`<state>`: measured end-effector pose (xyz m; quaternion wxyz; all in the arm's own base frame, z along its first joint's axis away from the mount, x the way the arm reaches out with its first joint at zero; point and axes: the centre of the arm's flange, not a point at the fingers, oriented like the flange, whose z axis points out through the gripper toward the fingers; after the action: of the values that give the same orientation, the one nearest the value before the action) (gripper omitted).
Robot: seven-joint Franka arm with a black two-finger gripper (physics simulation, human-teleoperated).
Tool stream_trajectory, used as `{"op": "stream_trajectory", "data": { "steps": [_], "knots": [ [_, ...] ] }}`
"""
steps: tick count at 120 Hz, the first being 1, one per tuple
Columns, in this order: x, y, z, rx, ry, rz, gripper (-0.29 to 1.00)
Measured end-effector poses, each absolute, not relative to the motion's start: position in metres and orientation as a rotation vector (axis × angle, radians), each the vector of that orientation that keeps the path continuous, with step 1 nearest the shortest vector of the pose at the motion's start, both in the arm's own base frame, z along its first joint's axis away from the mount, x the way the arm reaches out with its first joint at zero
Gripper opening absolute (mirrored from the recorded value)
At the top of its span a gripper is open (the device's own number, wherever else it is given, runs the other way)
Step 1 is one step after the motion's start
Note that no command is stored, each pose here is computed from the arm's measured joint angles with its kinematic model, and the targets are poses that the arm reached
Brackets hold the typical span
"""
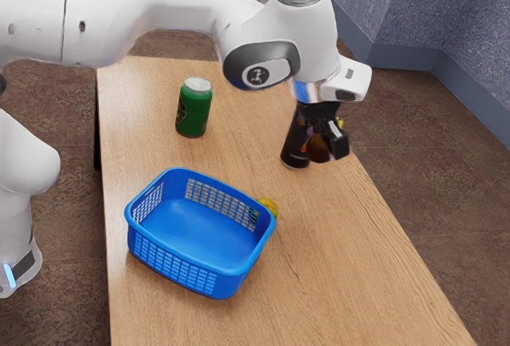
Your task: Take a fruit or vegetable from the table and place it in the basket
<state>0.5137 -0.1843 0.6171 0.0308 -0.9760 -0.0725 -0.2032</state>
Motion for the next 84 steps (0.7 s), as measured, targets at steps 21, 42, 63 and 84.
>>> {"op": "stream_trajectory", "data": {
  "steps": [21, 42, 63, 84],
  "knots": [
    [0.485, -0.208, 0.584, -3.046, -0.378, -0.192, 0.29],
    [0.467, -0.212, 0.564, -3.006, -0.52, 0.049, 0.3],
    [0.452, -0.215, 0.544, -2.949, -0.591, 0.198, 0.29],
    [0.445, -0.213, 0.535, -2.906, -0.648, 0.27, 0.29]
  ]
}}
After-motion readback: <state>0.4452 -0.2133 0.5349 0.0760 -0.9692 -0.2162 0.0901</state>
